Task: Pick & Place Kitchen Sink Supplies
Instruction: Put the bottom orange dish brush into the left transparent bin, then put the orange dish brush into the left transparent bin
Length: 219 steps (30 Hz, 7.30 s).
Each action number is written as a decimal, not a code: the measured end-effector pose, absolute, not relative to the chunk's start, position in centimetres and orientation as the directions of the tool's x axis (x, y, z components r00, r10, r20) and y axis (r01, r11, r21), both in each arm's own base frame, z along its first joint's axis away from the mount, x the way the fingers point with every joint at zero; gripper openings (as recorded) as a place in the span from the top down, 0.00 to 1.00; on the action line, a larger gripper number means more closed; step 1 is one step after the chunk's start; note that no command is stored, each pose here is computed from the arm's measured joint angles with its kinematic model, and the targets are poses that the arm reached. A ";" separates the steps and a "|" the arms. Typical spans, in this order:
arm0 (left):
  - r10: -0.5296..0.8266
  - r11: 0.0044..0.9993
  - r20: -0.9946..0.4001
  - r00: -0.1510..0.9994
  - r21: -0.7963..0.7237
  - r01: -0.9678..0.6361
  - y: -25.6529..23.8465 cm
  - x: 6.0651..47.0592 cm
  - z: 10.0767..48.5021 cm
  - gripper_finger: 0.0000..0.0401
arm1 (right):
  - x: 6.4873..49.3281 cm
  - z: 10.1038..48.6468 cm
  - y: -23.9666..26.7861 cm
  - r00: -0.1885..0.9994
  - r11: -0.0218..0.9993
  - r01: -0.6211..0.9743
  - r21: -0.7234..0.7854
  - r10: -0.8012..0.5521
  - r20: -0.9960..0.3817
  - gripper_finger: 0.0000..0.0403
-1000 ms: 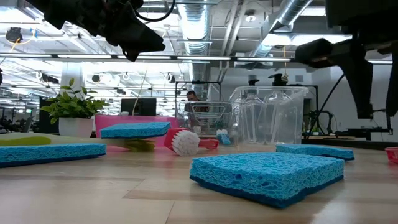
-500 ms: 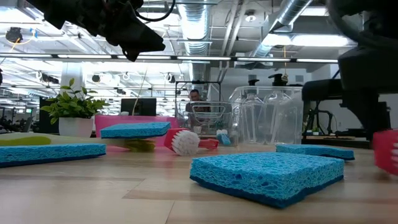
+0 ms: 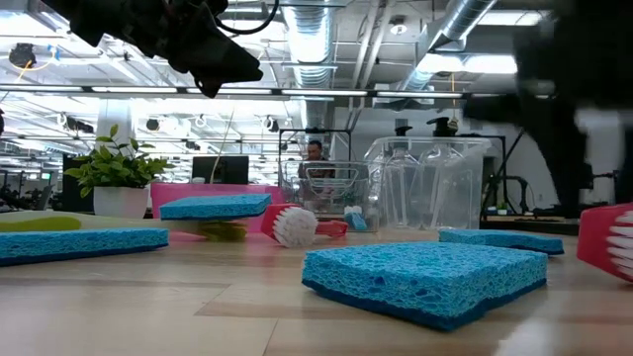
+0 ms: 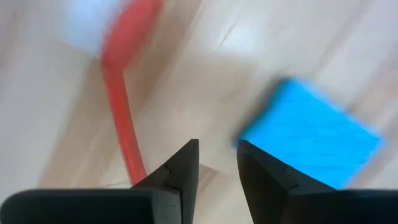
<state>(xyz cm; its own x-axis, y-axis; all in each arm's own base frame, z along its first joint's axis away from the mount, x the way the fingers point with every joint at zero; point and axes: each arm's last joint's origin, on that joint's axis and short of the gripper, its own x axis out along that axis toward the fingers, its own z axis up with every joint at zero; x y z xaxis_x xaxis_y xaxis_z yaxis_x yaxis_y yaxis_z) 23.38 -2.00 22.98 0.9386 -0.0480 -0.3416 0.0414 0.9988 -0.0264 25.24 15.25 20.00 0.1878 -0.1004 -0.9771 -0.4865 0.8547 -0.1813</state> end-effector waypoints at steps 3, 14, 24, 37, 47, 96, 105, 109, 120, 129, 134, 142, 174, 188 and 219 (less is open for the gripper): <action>-0.048 0.999 -0.339 0.939 -0.027 0.041 -2.0 23.4 23.0 0.74 | 25.2 22.1 15.6 0.248 0.857 -0.484 -0.179 -0.062 -0.967 0.74; -0.048 0.999 -0.339 0.939 -0.027 0.042 -2.0 23.4 23.0 0.74 | 24.5 21.4 18.0 0.139 0.822 -0.569 -0.017 0.076 -0.987 0.74; -0.048 0.999 -0.340 0.939 -0.027 0.041 -2.0 23.4 23.0 0.74 | 25.1 18.6 18.8 0.062 0.815 -0.579 -0.024 0.015 -0.998 0.74; -0.048 0.999 -0.338 0.940 -0.027 0.042 -2.0 23.4 23.0 0.74 | 25.7 18.6 19.3 0.124 0.875 -0.483 -0.007 0.060 -0.990 0.74; -0.048 0.999 -0.338 0.940 -0.027 0.041 -2.0 23.4 23.0 0.74 | 25.9 18.7 19.4 0.149 0.870 -0.493 -0.004 0.080 -0.986 0.74; -0.048 0.999 -0.338 0.940 -0.027 0.041 -2.0 23.4 23.0 0.74 | 26.5 18.8 18.5 0.151 0.917 -0.400 0.010 0.077 -0.985 0.91; -0.049 0.999 -0.338 0.940 -0.027 0.042 -2.0 23.4 23.0 0.74 | 25.8 19.0 17.9 0.094 0.918 -0.396 -0.002 0.038 -0.995 0.96; -0.048 0.999 -0.338 0.940 -0.027 0.042 -2.0 23.4 23.0 0.74 | 25.6 19.9 17.6 0.107 0.921 -0.390 0.000 0.046 -0.993 0.93; -0.048 0.999 -0.338 0.940 -0.027 0.042 -2.0 23.4 23.0 0.74 | 25.1 24.4 14.8 0.276 0.937 -0.348 -0.031 0.071 -0.958 0.95; -0.049 0.999 -0.338 0.940 -0.027 0.042 -2.0 23.4 23.0 0.74 | 27.1 28.2 11.7 0.574 0.917 -0.374 -0.138 0.112 -0.811 0.98; -0.048 0.999 -0.338 0.940 -0.027 0.042 -2.0 23.4 23.0 0.74 | 28.6 29.8 10.1 0.708 0.909 -0.357 -0.217 0.112 -0.697 0.95; -0.048 0.999 -0.338 0.940 -0.027 0.042 -2.0 23.4 23.0 0.74 | 30.9 31.6 6.8 0.863 0.934 -0.189 -0.303 0.011 -0.505 0.97; -0.049 0.999 -0.338 0.940 -0.027 0.042 -2.0 23.4 23.0 0.74 | 33.7 30.5 -12.3 0.787 0.803 0.588 0.096 -0.540 -0.296 0.97; -0.048 0.999 -0.338 0.940 -0.027 0.042 -2.0 23.4 23.0 0.74 | 34.6 26.8 -13.1 0.716 0.777 0.623 0.092 -0.520 -0.466 0.94; -0.048 0.999 -0.338 0.940 -0.027 0.042 -2.0 23.4 23.0 0.74 | 35.1 27.7 -11.1 0.762 0.858 0.503 -0.102 -0.497 -0.415 0.59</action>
